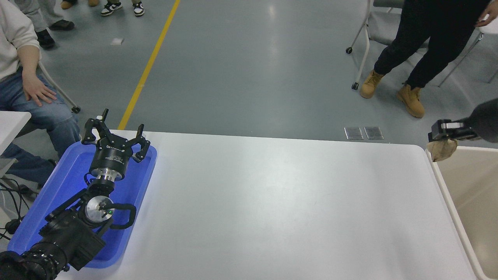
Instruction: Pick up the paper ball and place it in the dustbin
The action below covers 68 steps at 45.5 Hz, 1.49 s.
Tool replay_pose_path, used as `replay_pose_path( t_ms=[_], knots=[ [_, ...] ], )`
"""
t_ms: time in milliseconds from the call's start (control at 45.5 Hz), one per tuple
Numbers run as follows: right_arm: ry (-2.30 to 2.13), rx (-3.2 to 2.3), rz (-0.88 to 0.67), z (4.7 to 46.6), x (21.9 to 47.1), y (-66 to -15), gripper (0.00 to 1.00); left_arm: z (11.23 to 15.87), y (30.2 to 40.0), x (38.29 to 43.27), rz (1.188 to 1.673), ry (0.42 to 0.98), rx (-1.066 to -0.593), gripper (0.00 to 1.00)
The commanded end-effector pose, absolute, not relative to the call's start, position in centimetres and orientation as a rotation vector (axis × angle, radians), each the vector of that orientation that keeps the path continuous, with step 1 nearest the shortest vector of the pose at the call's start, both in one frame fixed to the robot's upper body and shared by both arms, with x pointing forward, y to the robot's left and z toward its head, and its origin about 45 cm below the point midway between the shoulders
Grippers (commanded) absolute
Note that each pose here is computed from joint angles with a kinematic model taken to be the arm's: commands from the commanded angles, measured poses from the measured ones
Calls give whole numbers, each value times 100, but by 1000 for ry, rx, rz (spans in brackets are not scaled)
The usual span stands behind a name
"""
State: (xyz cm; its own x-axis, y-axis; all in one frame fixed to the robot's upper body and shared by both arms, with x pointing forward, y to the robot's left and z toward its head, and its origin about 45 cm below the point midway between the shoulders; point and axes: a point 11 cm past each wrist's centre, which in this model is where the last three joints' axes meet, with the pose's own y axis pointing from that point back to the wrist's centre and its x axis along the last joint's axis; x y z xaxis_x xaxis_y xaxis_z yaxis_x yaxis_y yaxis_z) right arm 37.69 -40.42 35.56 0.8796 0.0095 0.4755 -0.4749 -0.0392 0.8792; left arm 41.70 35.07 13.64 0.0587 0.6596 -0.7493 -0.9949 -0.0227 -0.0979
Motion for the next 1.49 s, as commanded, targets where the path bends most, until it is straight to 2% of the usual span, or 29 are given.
replay_pose_path(
  t_ms=[0, 440, 615, 857, 989, 1187, 1319, 1473],
  knots=[
    [-349, 1565, 443, 3885, 3833, -3863, 0, 1363, 3510, 4169, 1446, 583, -741, 100],
    [-342, 1562, 438, 3859, 3835, -3858, 0, 1363, 3510, 4169, 1446, 583, -741, 100],
    [-357, 1543, 414, 3716, 3847, -3996, 0, 1363, 3510, 4169, 1446, 583, -741, 100],
    [-518, 1372, 405, 3441, 4041, -4778, 0, 1363, 3510, 4169, 1446, 583, -741, 100],
    [-655, 1271, 354, 3260, 4044, -5332, 0, 1363, 3510, 4169, 1446, 583, -741, 100],
    [-804, 1109, 319, 2941, 3886, -6016, 0, 1363, 3510, 4169, 1446, 583, -741, 100],
    [-875, 1117, 287, 2589, 3749, -6115, 0, 1363, 3510, 4169, 1446, 583, -741, 100],
    [-938, 1085, 307, 2406, 3619, -6233, 0, 1363, 3510, 4169, 1446, 583, -741, 100]
  ],
)
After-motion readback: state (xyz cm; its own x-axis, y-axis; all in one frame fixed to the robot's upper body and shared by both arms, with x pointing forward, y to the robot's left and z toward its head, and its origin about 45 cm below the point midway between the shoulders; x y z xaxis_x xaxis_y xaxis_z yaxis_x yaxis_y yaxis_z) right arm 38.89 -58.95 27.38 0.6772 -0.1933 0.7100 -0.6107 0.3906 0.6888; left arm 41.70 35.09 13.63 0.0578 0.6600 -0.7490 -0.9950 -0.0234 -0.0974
